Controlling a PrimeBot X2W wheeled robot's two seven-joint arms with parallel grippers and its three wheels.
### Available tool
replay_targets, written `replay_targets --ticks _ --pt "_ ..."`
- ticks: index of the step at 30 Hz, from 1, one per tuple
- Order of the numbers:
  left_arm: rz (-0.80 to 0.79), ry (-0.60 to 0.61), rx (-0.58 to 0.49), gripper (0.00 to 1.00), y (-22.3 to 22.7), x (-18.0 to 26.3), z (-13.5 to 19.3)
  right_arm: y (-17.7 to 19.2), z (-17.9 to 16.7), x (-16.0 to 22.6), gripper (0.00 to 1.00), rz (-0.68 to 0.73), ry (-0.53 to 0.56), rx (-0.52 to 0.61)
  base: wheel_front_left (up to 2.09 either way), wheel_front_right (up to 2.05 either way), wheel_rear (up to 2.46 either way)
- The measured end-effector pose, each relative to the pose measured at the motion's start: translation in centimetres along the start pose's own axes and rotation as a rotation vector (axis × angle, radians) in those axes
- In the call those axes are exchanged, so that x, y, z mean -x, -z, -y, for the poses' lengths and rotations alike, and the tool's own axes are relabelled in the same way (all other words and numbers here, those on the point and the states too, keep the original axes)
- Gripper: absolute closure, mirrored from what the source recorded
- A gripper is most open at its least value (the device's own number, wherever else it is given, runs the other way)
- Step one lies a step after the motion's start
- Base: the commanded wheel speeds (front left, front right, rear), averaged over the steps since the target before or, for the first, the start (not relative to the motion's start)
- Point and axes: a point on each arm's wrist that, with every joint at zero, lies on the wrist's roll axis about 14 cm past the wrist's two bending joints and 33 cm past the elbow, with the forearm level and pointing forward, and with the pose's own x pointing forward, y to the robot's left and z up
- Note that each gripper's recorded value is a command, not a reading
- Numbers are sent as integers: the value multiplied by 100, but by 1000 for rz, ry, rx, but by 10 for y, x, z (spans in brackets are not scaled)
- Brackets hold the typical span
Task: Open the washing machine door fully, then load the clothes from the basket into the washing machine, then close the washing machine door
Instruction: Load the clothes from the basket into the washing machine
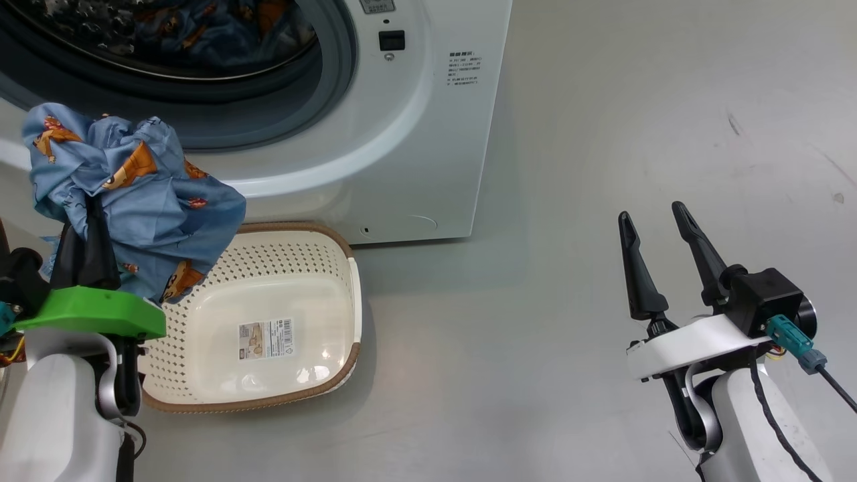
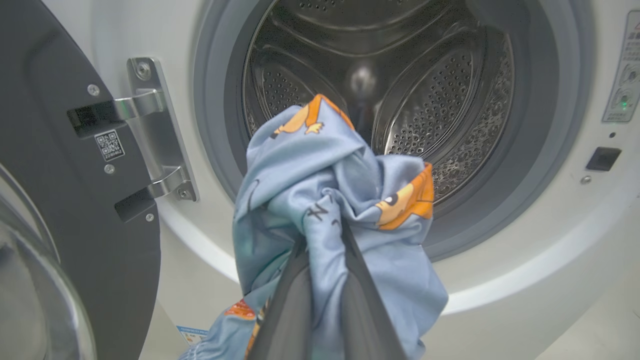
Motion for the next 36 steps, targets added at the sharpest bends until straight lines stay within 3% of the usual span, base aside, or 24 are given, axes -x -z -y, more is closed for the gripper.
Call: replay_targets --ticks 15,24,36 --pt "139 4 -46 100 -50 44 3 -22 -9 27 0 43 -7 25 0 0 0" --pt "145 8 -55 100 -51 75 7 -32 -10 45 0 67 0 38 0 0 0" --pt "148 24 -49 100 -49 84 15 -36 -10 48 0 80 4 36 0 0 0"
